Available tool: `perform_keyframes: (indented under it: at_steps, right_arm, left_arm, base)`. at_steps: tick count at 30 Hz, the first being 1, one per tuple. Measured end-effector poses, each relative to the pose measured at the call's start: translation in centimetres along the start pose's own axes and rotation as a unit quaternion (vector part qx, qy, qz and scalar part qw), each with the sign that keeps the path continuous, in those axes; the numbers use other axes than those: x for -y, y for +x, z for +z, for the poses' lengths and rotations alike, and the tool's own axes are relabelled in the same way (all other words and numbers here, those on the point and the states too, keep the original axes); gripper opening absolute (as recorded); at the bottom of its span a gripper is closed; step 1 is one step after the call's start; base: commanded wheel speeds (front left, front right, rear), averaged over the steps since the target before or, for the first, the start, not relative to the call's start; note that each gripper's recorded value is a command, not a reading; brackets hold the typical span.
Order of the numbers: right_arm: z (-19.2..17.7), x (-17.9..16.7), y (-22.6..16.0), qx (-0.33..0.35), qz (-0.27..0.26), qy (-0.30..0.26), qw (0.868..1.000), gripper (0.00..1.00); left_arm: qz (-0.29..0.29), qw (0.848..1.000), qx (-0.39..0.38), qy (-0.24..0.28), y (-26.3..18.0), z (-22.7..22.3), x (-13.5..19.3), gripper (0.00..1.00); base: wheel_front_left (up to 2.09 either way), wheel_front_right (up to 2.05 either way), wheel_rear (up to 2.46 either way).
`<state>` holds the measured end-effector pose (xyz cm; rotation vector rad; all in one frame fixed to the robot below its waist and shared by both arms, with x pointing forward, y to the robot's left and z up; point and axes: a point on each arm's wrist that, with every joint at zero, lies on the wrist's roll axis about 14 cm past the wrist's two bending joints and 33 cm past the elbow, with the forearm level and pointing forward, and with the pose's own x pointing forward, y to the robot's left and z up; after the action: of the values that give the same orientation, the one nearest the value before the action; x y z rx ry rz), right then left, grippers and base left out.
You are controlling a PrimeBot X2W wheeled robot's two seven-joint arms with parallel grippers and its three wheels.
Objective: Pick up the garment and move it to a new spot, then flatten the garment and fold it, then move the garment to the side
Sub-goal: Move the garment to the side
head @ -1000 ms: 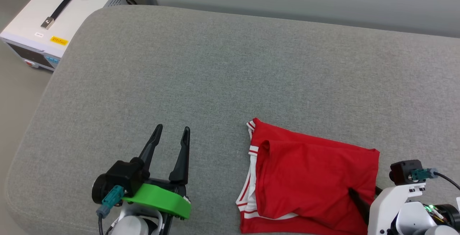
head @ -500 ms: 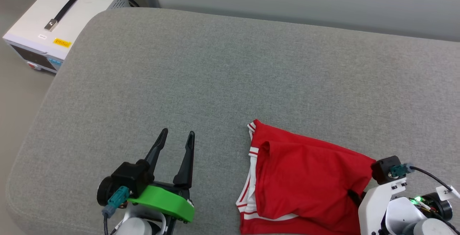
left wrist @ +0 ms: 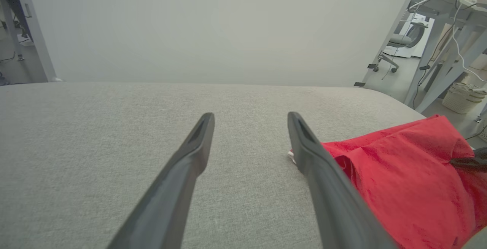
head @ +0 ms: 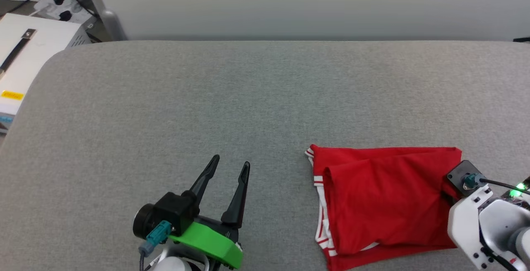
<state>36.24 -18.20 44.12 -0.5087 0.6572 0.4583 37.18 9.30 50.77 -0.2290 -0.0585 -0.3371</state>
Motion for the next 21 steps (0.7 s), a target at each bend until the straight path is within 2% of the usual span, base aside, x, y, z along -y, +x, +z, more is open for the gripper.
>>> perform_keyframes:
  at_steps: [1, 8, 13, 21]
  right_arm:
    - [-1.0, 2.6, -1.7, -0.018, -0.029, -0.030, 0.999, 0.00]
    - [-3.5, 9.3, -4.6, -0.061, -0.100, -0.057, 0.992, 0.00]
    - [-6.9, 13.5, -4.7, -0.112, -0.136, -0.044, 0.983, 0.00]
    - [-11.1, 20.2, -4.4, -0.153, -0.207, -0.024, 0.966, 0.00]
  left_arm:
    - [-0.035, 0.999, 0.002, -0.007, 1.0, 0.0, 2.2, 1.00]
    - [-0.113, 0.993, 0.018, -0.016, 4.2, 0.3, 6.5, 1.00]
    - [-0.156, 0.987, 0.012, -0.017, 6.5, -0.8, 7.9, 1.00]
    - [-0.193, 0.981, 0.014, -0.014, 10.0, -2.6, 8.0, 1.00]
  base:
    - [0.00, 0.00, 0.00]
    - [0.00, 0.00, 0.00]
    - [0.00, 0.00, 0.00]
    - [0.00, 0.00, 0.00]
